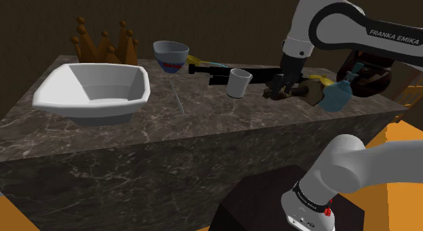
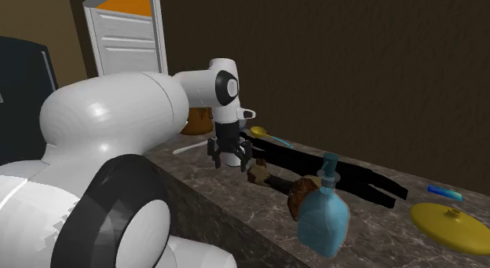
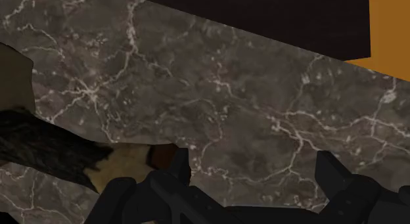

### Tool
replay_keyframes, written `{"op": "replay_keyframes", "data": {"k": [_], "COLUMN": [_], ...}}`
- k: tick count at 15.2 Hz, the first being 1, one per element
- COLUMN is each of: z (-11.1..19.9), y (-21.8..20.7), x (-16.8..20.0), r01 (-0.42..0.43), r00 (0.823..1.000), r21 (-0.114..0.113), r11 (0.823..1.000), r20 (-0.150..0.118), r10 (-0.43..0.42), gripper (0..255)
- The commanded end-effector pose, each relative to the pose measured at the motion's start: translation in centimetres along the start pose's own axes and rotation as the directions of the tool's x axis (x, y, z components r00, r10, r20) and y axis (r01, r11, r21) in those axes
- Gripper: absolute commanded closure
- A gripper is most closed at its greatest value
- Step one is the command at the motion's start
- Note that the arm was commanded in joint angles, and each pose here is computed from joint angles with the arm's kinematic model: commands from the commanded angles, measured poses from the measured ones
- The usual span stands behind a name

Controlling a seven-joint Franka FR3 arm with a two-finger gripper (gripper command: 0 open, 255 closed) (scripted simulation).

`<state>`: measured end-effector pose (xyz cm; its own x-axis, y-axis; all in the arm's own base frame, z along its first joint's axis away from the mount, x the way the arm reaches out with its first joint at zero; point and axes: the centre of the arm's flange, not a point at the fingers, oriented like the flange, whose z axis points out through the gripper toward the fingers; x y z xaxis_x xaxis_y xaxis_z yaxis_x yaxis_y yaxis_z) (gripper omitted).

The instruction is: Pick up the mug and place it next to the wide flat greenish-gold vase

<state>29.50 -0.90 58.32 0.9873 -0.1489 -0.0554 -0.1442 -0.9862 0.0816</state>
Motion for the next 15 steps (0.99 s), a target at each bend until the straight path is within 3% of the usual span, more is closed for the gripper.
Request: {"op": "replay_keyframes", "data": {"k": [1,15], "z": [0.0,-6.1], "y": [0.0,-9.5], "x": [0.0,14.3], "r01": [0.000,0.126], "r00": [1.000,0.992], "r21": [0.000,-0.002], "r11": [1.000,0.992], "r20": [0.000,-0.023], "r10": [0.000,-0.126], "gripper": [0,0]}}
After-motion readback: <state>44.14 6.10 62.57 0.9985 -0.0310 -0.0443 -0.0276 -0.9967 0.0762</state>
